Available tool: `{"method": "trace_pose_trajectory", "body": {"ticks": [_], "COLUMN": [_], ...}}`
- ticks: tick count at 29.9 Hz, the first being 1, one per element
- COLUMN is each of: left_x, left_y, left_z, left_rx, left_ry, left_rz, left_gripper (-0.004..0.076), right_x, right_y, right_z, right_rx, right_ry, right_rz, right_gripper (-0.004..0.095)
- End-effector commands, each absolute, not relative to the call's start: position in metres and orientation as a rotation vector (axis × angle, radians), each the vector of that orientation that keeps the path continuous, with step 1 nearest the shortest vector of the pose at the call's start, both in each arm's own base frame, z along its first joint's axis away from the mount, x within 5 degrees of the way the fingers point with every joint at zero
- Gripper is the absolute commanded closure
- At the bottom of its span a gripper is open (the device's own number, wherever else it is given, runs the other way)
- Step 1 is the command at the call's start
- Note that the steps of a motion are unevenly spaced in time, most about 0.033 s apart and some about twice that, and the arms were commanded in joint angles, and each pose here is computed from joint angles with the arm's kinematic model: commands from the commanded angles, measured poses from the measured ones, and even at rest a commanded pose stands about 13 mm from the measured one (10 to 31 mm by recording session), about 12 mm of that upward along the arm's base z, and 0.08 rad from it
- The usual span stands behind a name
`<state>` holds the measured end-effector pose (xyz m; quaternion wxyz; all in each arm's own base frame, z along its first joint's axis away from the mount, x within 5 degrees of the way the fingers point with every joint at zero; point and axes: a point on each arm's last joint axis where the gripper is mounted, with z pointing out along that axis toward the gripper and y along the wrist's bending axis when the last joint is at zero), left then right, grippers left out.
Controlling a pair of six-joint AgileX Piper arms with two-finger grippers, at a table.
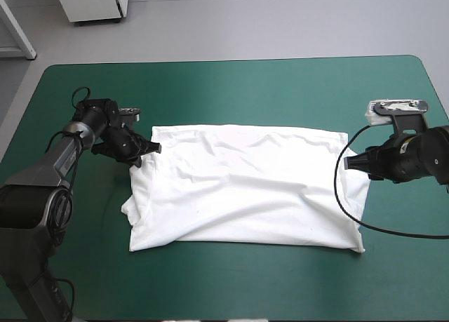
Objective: Fold the cloth
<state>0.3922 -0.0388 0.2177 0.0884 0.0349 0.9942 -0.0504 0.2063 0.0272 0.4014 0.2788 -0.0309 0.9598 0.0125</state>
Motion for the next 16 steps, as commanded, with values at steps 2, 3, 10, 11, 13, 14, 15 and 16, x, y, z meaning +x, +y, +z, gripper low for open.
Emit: {"method": "trace_pose_trajectory", "body": {"ticks": [2, 3, 10, 11, 13, 14, 15, 16], "left_x": [0.389, 0.388, 0.379, 0.377, 0.375, 0.374, 0.372, 0.371], "left_y": [-0.048, -0.052, -0.087, -0.094, -0.106, -0.112, -0.119, -0.125], "left_z": [0.255, 0.26, 0.282, 0.285, 0.29, 0.294, 0.296, 0.298], "left_rx": [0.162, 0.189, 0.321, 0.345, 0.386, 0.406, 0.422, 0.438], "left_ry": [2.854, 2.837, 2.774, 2.763, 2.742, 2.73, 2.721, 2.713], "left_rz": [-0.184, -0.189, -0.217, -0.223, -0.232, -0.24, -0.254, -0.265], "left_gripper": [0.0733, 0.0733, 0.0733, 0.0733, 0.0733, 0.0733, 0.0733, 0.0733], "right_x": [0.203, 0.203, 0.203, 0.203, 0.203, 0.203, 0.203, 0.203], "right_y": [0.024, 0.024, 0.023, 0.023, 0.023, 0.023, 0.022, 0.022], "right_z": [0.417, 0.417, 0.417, 0.417, 0.417, 0.417, 0.417, 0.417], "right_rx": [-0.073, -0.073, -0.073, -0.073, -0.073, -0.073, -0.073, -0.073], "right_ry": [2.491, 2.491, 2.49, 2.49, 2.49, 2.489, 2.489, 2.489], "right_rz": [0.019, 0.017, 0.008, 0.005, 0.005, -0.001, -0.004, -0.007], "right_gripper": [0.0513, 0.0513, 0.0519, 0.0519, 0.0519, 0.0519, 0.0519, 0.0519]}}
